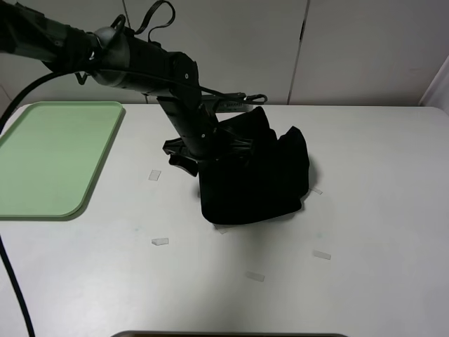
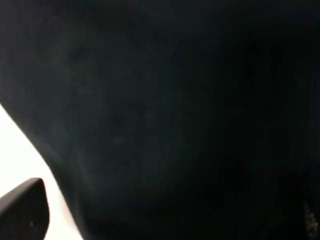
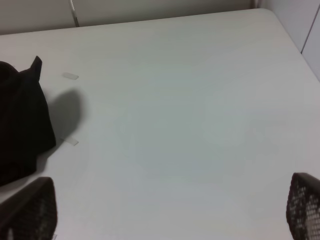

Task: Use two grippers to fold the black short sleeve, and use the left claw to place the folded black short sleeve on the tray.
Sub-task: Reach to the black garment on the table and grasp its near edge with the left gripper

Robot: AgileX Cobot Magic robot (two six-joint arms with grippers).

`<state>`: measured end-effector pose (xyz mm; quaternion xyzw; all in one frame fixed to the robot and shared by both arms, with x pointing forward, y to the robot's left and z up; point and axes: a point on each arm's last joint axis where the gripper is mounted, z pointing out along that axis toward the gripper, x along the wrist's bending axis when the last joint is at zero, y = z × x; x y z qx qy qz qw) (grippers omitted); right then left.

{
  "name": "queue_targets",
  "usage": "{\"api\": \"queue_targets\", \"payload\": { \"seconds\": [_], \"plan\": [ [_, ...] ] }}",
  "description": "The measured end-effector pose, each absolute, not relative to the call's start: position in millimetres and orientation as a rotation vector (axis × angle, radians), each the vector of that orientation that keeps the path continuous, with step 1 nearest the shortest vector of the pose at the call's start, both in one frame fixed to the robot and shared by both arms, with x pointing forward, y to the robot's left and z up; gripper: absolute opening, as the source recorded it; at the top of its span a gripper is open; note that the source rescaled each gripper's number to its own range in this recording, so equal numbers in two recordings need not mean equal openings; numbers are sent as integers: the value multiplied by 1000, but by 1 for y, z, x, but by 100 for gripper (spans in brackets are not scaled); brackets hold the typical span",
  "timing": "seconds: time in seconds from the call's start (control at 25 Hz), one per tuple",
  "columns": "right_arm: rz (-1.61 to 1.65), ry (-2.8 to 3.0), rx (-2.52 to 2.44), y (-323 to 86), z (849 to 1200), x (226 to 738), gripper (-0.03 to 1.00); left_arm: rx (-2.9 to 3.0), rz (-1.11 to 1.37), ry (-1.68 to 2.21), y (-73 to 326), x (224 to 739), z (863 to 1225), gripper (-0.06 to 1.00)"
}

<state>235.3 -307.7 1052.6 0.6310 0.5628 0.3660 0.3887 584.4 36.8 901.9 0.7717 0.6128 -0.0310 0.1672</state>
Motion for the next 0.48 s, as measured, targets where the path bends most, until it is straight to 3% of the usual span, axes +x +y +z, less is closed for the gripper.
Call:
{"api": "queue_targets", "payload": {
  "seconds": [0.48],
  "plan": [
    [931,1431,1605,-308,1053,235,100,2117,-62,1792,24,571,869,100]
  ]
}}
